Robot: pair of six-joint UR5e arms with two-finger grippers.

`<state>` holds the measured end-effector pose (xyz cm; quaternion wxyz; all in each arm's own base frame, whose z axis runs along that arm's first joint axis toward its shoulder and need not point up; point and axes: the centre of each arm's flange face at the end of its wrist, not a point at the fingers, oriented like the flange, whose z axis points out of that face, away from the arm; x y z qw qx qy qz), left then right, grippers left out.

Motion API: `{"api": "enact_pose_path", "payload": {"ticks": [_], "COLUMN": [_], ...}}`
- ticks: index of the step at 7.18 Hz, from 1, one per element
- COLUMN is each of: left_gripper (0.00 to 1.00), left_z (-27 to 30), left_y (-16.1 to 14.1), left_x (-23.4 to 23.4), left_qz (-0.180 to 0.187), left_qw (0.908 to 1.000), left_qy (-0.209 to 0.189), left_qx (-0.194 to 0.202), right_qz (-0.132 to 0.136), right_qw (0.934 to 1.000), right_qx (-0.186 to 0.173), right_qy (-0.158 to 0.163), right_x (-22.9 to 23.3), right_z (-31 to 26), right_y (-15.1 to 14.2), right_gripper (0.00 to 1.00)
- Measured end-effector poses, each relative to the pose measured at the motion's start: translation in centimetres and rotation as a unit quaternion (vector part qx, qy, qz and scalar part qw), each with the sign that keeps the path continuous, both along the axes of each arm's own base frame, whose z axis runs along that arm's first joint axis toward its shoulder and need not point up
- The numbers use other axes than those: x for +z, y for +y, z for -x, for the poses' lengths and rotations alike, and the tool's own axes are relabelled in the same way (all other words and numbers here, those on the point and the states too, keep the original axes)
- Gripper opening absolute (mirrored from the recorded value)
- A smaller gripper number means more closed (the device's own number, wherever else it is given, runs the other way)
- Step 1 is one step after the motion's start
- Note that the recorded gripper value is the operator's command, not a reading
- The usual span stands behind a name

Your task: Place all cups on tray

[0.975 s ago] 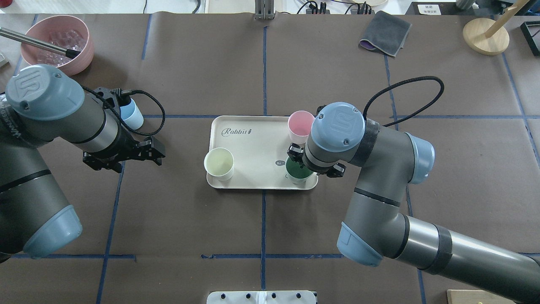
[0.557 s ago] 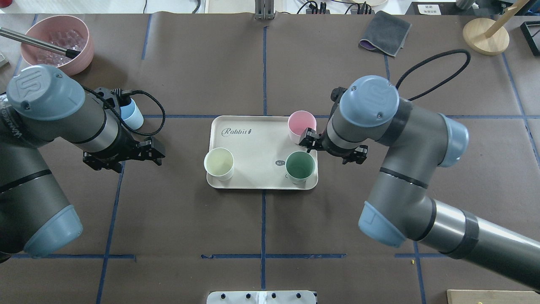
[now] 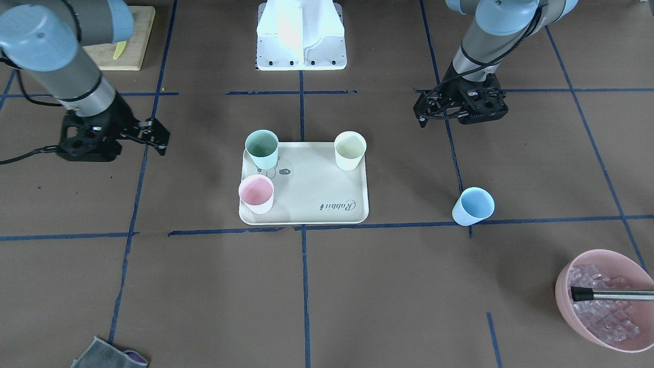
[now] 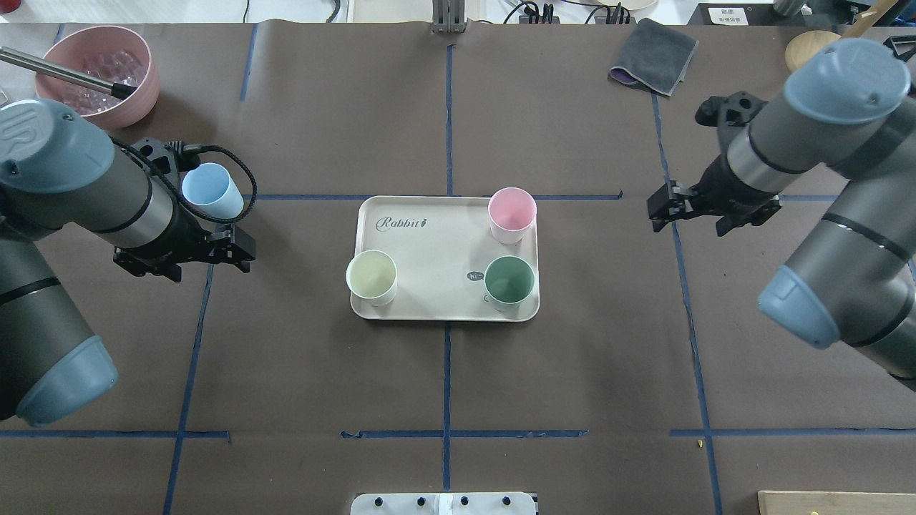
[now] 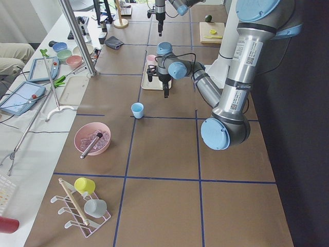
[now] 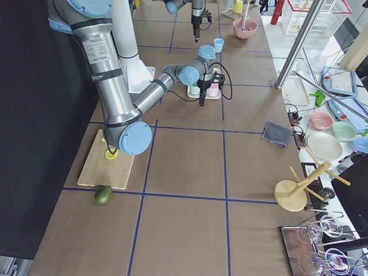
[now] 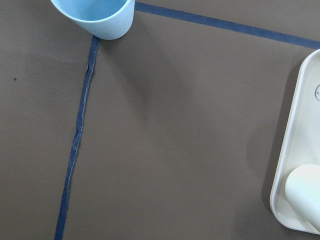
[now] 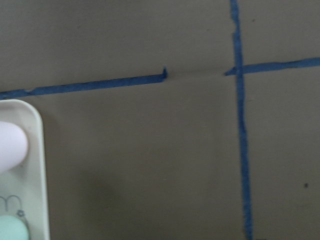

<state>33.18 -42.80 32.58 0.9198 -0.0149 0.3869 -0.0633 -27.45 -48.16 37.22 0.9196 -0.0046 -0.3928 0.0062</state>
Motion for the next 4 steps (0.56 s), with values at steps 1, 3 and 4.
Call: {"api": "enact_pose_path", "payload": {"ticks": [1, 3, 4], "left_gripper": [1.00, 1.00, 1.00], "left_z": [2.3, 6.6, 8.4], "left_y": [-1.3, -4.3, -6.1], "left_x": [1.7, 5.0, 7.0], "left_qz": [-0.021, -0.046, -0.050], "left_qw": [0.9997, 0.9981, 0.9974], "left_qy": [-0.013, -0.037, -0.042], "left_qx": [0.010, 0.020, 0.029], "right_qz": [-0.022, -0.074, -0.094], "right_qw": [0.9994, 0.9936, 0.9900], "right_qx": [-0.028, -0.083, -0.103], "right_qy": [0.005, 0.021, 0.024], "right_x": [3.6, 11.1, 14.6], "right_z": [-4.9, -14.4, -18.8], "right_y": [-0.5, -0.6, -0.4], "right_gripper": [0.99, 0.99, 0.99]}}
